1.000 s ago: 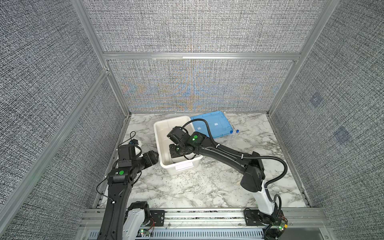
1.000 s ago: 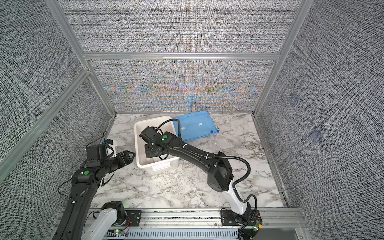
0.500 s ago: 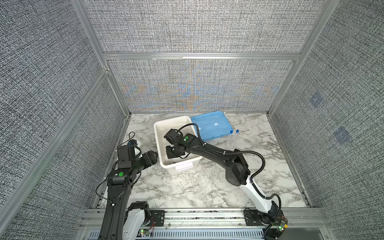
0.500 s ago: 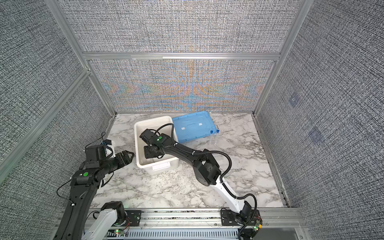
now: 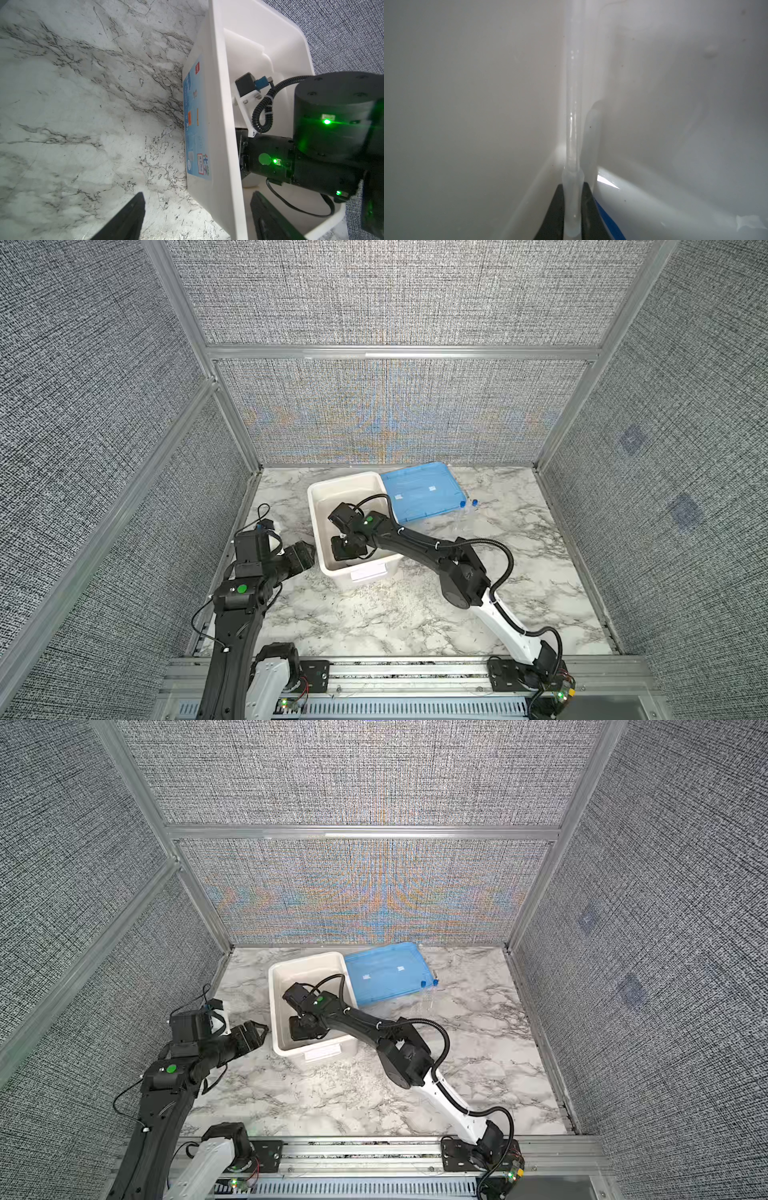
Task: Organize the chemistry lab equipment
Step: 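Lower the glass tube into the bin and open the right gripper, then raise the right gripper and move it to the white-capped test tube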
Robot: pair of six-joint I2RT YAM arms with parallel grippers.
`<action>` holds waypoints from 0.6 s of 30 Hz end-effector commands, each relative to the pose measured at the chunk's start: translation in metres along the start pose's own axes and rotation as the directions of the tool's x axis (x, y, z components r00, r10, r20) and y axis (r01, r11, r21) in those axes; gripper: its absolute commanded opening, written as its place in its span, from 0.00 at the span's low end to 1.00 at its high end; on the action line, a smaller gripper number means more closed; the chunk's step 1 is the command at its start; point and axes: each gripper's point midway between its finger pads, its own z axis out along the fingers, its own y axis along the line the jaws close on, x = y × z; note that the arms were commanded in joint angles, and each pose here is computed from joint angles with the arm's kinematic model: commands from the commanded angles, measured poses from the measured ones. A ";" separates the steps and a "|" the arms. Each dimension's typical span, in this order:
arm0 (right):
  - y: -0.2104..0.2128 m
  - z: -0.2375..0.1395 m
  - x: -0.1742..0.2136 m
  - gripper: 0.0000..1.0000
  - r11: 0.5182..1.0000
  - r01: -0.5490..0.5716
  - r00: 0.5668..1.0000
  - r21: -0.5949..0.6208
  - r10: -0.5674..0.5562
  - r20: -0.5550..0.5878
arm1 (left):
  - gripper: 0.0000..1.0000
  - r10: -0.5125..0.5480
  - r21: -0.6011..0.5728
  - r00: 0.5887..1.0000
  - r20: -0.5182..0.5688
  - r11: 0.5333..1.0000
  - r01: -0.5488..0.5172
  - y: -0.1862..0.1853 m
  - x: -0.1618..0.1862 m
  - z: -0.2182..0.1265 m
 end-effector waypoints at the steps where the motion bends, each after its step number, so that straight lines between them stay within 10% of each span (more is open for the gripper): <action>1: 0.012 -0.003 -0.002 0.16 0.999 0.007 1.000 -0.050 -0.007 -0.001 | 0.81 0.001 -0.009 1.000 0.000 1.000 -0.001 0.002 0.001 0.000; 18: 0.021 -0.083 -0.014 0.32 1.000 -0.020 0.997 -0.016 0.021 0.077 | 0.81 -0.004 -0.023 1.000 0.000 1.000 0.004 0.004 0.000 0.001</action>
